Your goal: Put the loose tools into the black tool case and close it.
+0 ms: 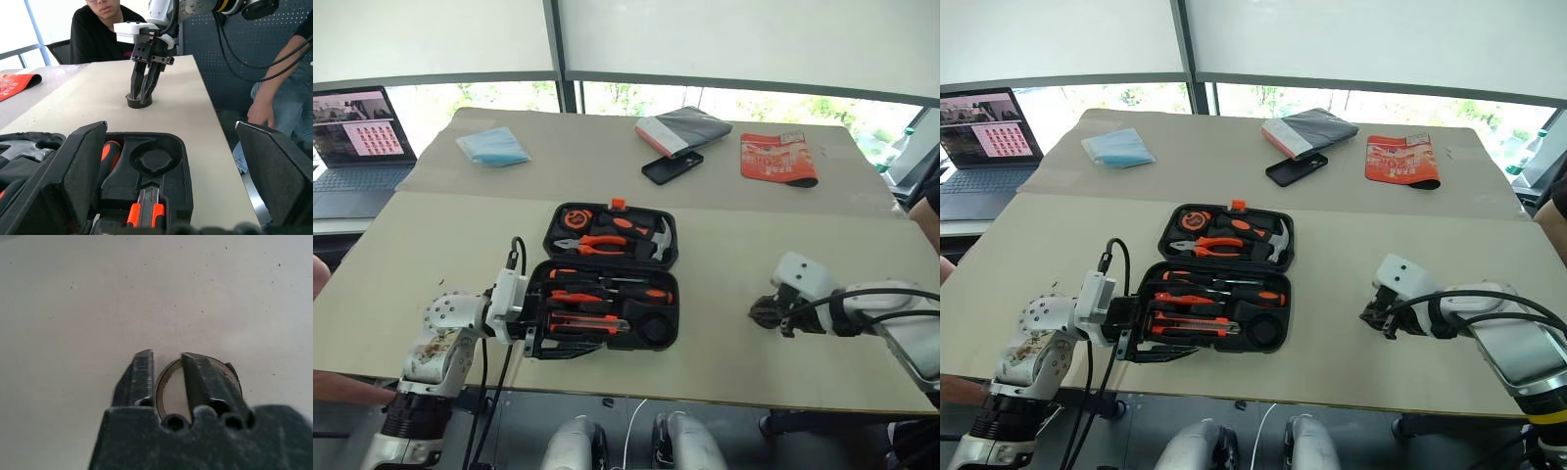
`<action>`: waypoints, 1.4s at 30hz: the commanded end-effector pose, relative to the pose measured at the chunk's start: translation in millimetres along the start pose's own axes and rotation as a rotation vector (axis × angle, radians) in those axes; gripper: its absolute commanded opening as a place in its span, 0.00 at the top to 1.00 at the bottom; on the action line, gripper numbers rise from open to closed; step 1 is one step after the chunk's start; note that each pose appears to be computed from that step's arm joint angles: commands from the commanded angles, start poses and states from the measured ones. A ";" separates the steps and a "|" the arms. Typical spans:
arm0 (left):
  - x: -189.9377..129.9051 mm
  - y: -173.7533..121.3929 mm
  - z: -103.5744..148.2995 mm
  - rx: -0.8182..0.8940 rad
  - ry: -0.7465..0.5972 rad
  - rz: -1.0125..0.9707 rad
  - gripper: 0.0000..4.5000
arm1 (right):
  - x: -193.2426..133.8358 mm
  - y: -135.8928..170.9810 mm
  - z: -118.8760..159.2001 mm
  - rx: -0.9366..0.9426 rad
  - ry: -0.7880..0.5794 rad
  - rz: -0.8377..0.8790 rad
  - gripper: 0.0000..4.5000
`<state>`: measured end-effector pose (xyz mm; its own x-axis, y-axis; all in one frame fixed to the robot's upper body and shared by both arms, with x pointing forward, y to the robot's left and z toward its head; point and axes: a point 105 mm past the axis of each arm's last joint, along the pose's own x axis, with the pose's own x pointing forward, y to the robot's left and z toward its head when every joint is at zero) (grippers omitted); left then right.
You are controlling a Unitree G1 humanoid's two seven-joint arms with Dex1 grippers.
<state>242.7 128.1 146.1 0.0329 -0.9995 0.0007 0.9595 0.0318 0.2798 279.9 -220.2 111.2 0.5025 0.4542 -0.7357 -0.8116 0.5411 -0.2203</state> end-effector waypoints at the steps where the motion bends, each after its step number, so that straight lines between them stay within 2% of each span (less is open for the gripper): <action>1: -4.2 -1.6 5.2 0.034 -0.003 0.012 0.00 | -6.5 6.1 14.7 -0.029 -0.061 0.040 0.99; 5: -6.0 -5.0 3.5 0.031 0.003 0.017 0.00 | -22.2 1.3 19.0 0.016 -0.079 0.024 0.99; 7: -6.8 -6.3 2.9 0.030 0.006 0.020 0.00 | -31.8 8.2 11.6 0.043 -0.030 0.070 0.87; 8: -7.3 -6.7 2.1 0.028 0.008 0.022 0.00 | -33.6 4.0 10.9 0.037 -0.029 0.034 0.83; 13: -6.6 -8.9 -1.3 0.021 0.011 0.018 0.00 | -27.4 -0.3 3.2 0.002 0.014 0.002 0.45; 23: -5.8 -9.1 -2.4 0.017 0.012 -0.020 0.00 | 0.1 -3.6 -3.8 0.001 0.056 0.027 0.45; 26: -5.3 -7.9 -2.2 0.018 0.011 -0.020 0.00 | 4.1 -5.9 -3.5 -0.014 0.051 0.021 0.62; 31: -9.2 -7.1 -2.6 0.019 0.021 -0.009 0.00 | -0.1 -11.9 5.5 -0.058 0.028 0.013 0.99; 35: -9.4 -7.5 -2.5 0.018 0.021 -0.006 0.00 | -2.2 2.5 27.8 -0.109 -0.073 0.134 0.99; 38: -11.0 -7.7 -2.4 0.017 0.024 -0.001 0.00 | -6.3 30.7 62.6 -0.143 -0.215 0.311 0.99; 40: -14.4 -8.5 -2.3 0.013 0.030 0.012 0.00 | -3.4 62.5 97.3 -0.180 -0.310 0.456 0.99; 42: -17.6 -9.2 -2.7 0.007 0.035 0.027 0.00 | 4.2 82.0 112.9 -0.219 -0.321 0.524 0.99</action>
<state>235.4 139.4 133.7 0.0469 -0.9983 -0.0334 0.9673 0.0371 0.2508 260.4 -107.7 161.0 0.1234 0.8214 -0.5569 -0.9923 0.1101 -0.0574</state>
